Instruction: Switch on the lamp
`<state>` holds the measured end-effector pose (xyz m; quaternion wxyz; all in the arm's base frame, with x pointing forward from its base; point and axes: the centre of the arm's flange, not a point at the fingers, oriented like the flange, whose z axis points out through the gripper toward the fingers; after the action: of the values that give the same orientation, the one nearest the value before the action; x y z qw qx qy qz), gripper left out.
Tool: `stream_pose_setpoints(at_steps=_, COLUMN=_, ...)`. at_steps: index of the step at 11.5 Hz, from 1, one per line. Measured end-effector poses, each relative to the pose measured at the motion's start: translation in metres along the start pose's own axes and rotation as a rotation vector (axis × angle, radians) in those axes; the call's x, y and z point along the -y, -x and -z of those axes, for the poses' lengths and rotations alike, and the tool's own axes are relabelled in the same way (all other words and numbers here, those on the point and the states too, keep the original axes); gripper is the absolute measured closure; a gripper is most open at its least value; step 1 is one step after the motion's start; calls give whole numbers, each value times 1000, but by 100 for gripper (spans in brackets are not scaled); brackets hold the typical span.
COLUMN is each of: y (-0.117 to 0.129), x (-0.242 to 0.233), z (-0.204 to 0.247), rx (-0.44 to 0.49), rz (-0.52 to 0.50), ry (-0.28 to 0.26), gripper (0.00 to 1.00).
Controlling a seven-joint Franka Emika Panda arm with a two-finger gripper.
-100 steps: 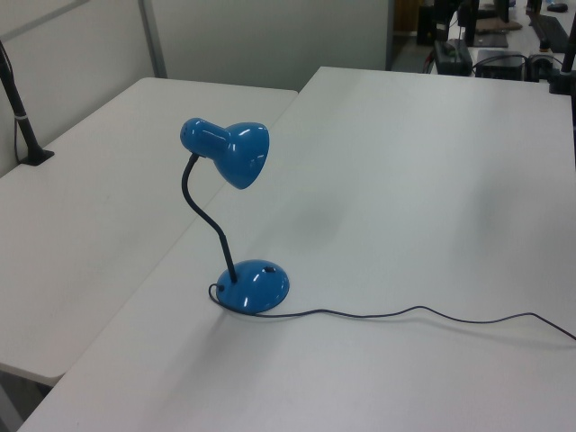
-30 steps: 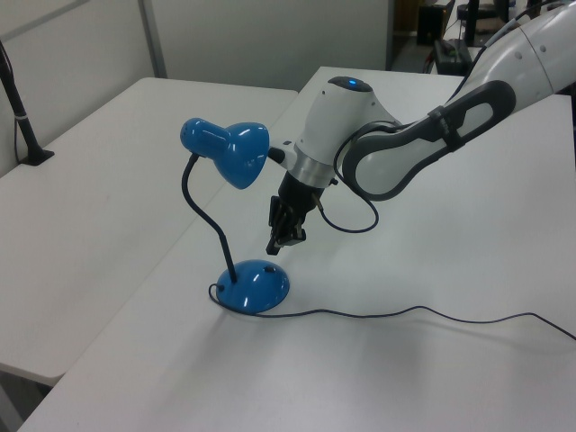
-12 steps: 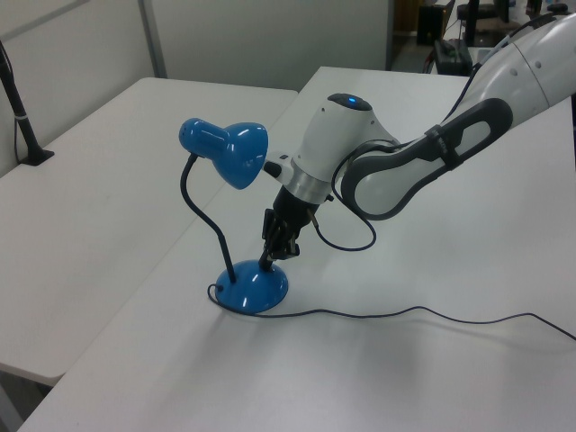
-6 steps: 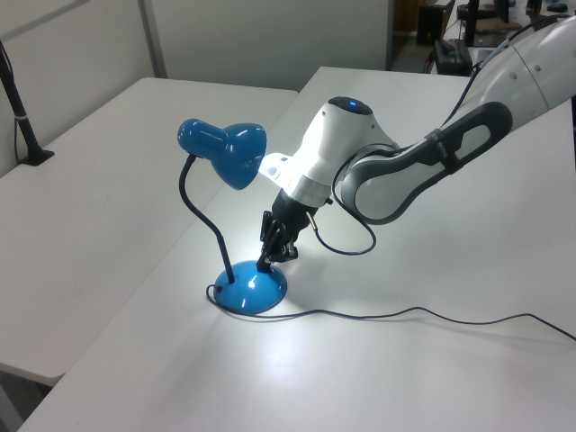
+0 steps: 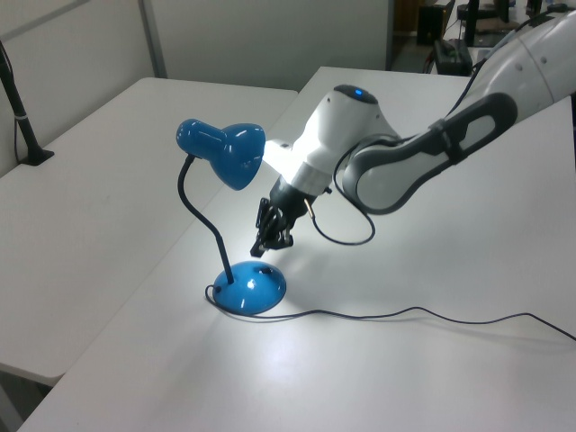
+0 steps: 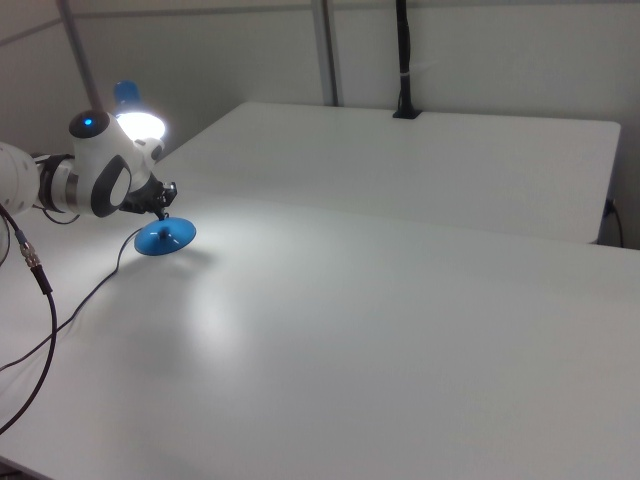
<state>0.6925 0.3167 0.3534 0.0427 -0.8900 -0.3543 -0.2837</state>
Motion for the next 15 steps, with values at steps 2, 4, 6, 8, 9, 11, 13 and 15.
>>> stream_pose_setpoints(at_steps=2, y=10, x=-17, z=28, rx=-5, rz=-46, ry=-14, gripper=96)
stream_pose_setpoints(at_steps=4, y=32, x=-28, z=56, rx=13, rz=-82, ry=-23, gripper=96)
stream_pose_setpoints(at_steps=6, y=60, x=-42, z=92, rx=40, rz=-122, ry=-24, gripper=94)
stream_pose_setpoints(at_steps=8, y=85, x=-63, z=142, rx=175, rz=-183, ry=-100, gripper=84)
stream_pose_setpoints(at_steps=9, y=98, x=-82, z=178, rx=256, rz=-240, ry=-144, gripper=81)
stream_pose_setpoints(at_steps=11, y=125, x=-124, z=258, rx=381, rz=-419, ry=-181, gripper=74)
stream_pose_setpoints(at_steps=13, y=142, x=-140, z=298, rx=510, rz=-504, ry=-126, gripper=65)
stream_pose_setpoints(at_steps=15, y=155, x=-144, z=320, rx=613, rz=-559, ry=-68, gripper=38)
